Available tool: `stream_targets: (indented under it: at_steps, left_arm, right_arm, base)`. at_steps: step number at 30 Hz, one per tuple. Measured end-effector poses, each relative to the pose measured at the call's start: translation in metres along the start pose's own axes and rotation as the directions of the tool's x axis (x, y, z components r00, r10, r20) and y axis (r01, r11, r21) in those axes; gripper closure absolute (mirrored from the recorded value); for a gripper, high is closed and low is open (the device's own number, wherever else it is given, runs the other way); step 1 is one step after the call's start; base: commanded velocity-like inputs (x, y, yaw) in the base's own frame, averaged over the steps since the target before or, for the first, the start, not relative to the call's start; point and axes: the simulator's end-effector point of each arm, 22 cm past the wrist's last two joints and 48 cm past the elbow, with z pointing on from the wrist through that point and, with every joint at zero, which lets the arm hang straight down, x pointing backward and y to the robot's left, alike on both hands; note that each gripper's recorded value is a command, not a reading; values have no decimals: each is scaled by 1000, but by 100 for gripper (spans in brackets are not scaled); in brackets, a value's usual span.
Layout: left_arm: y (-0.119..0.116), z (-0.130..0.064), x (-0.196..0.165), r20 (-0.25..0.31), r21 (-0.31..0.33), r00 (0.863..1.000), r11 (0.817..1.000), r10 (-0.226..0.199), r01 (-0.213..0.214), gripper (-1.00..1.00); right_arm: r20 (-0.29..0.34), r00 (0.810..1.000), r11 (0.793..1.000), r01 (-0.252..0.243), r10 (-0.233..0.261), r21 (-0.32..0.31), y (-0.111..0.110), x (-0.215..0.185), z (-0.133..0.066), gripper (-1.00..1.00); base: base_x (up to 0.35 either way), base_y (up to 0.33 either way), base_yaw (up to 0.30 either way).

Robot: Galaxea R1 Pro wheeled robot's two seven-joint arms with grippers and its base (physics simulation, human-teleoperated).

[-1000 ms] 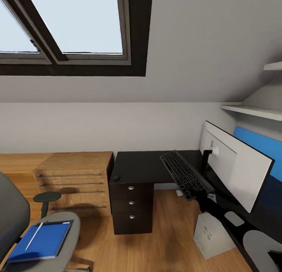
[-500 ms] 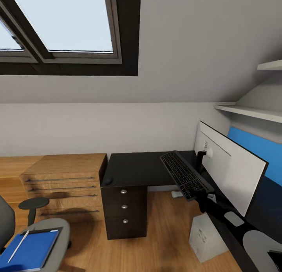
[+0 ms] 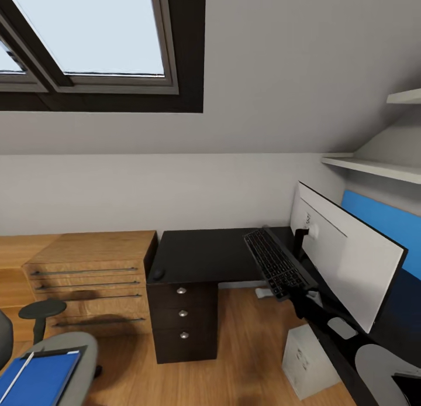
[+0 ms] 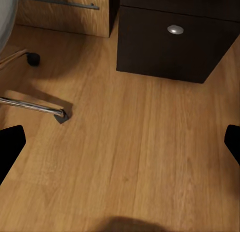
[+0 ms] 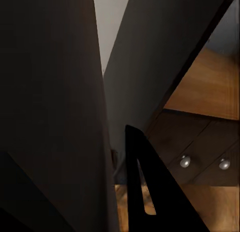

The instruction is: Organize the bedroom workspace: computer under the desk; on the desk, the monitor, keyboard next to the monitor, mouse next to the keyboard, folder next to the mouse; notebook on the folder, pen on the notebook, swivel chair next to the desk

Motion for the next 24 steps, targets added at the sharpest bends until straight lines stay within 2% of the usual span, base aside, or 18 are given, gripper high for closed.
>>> stream_targets:
  at_steps: [9,11,13,15,19,24]
  left_arm:
    - [0,0,0,0,0,1000,1000,0,0,-100]
    - [0,0,0,0,0,1000,1000,0,0,-100]
    - [0,0,0,0,0,1000,1000,0,0,-100]
    - [-1,0,0,0,1,1000,1000,0,0,-100]
    - [-1,0,0,0,1,1000,1000,-1,1,-100]
    - [-1,0,0,0,2,1000,1000,0,0,-100]
  right_arm:
    - [-19,1000,998,-9,11,61,-6,29,14,100]
    - [-7,1000,996,-28,29,79,-7,36,20,100]
    - [14,998,994,-67,66,90,-9,38,22,100]
    - [40,991,987,-128,124,97,-10,39,24,100]
    - [64,976,974,-212,208,80,-5,44,29,100]
    - [73,963,962,-265,260,63,-1,49,32,100]
  base:
    - [6,-2,0]
    - [0,0,0]
    - [0,0,0]
    - [0,0,0]
    - [0,0,0]
    - [5,0,0]
